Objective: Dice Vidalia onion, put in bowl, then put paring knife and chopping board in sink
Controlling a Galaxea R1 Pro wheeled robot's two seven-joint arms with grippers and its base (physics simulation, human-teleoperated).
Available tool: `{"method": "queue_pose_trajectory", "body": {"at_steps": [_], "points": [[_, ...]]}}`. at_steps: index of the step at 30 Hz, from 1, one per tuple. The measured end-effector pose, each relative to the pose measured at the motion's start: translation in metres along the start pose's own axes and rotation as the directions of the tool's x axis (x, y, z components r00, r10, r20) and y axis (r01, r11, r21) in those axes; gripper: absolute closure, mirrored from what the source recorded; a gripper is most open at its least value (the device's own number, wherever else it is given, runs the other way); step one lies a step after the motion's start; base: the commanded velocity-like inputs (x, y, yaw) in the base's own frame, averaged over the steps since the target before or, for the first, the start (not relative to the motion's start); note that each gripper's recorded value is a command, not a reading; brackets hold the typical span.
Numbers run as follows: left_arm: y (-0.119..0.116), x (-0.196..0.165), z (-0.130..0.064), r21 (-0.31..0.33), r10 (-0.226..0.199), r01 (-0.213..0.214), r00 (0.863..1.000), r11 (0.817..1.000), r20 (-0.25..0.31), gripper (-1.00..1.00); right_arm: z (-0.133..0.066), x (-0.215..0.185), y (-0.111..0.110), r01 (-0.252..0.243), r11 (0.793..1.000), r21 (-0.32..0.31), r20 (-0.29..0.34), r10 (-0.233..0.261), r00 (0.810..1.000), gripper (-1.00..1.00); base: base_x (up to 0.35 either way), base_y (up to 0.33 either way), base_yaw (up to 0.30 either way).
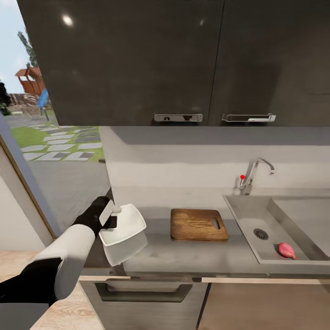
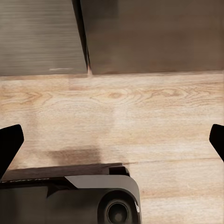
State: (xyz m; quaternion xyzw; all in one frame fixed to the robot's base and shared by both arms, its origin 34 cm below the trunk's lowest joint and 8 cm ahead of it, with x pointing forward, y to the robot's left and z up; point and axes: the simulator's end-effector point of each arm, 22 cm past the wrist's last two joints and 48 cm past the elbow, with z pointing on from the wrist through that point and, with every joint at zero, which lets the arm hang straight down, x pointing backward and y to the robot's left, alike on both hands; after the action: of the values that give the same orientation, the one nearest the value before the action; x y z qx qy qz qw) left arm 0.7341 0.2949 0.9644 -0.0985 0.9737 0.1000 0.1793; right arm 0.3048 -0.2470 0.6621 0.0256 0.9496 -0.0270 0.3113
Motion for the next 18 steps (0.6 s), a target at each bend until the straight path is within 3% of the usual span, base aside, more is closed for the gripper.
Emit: {"method": "queue_pose_trajectory", "body": {"at_steps": [18], "points": [[0.0003,-0.0001,0.0012,0.003,-0.010,0.010,1.000,1.000,0.003,1.00,-0.0001,0.0000,0.0000,0.000,1.000,0.000,0.000,0.000,1.000,-1.00,0.000,0.000,0.000]]}}
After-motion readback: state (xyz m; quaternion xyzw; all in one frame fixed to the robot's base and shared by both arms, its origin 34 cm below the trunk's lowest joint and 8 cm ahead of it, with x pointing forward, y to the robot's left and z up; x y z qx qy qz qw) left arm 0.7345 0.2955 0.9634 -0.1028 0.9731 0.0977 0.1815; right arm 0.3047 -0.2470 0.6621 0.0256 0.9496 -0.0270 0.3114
